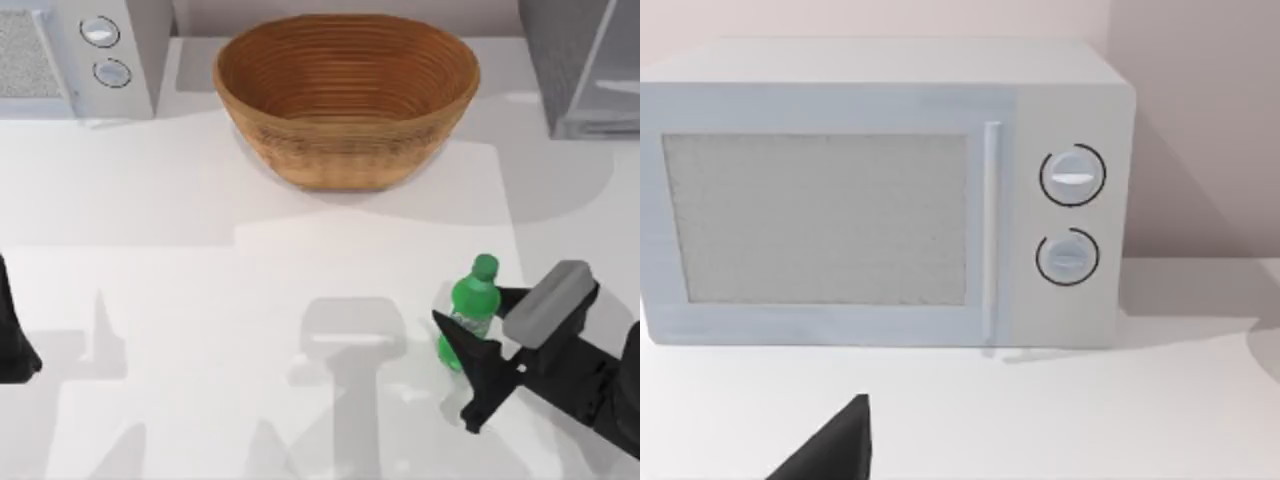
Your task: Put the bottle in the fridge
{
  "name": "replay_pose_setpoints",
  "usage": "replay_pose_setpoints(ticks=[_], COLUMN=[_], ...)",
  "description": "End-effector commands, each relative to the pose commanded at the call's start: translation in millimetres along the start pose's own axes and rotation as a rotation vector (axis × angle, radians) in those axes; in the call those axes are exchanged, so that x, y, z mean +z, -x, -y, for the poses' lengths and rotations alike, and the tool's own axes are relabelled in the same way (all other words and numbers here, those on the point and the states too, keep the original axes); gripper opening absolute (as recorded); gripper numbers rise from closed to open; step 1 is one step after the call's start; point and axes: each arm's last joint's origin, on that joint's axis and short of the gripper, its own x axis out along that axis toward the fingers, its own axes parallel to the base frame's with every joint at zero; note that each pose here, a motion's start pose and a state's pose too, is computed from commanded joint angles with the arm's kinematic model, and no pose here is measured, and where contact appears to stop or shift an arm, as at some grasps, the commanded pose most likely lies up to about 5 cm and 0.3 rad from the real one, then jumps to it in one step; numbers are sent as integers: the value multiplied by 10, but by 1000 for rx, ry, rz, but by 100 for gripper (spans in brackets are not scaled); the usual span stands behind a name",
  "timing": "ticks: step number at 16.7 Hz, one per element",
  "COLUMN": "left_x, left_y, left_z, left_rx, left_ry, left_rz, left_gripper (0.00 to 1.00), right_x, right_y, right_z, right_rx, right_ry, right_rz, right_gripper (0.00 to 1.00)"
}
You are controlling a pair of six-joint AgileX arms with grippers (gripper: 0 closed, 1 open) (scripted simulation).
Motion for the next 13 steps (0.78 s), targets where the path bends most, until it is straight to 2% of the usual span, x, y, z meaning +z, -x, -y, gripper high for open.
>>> replay_pose_setpoints(ticks=[2, 3, 13], left_x=[0, 0, 0], left_y=[0, 0, 0], left_z=[0, 0, 0], left_rx=[0, 0, 0], left_ry=[0, 0, 0], left_rz=[0, 0, 0], left_gripper=[100, 100, 100], right_x=[0, 0, 13], right_y=[0, 0, 13], right_z=[0, 0, 32], right_rx=[0, 0, -2], right_ry=[0, 0, -2], right_rz=[0, 0, -1], right_gripper=[3, 1, 1])
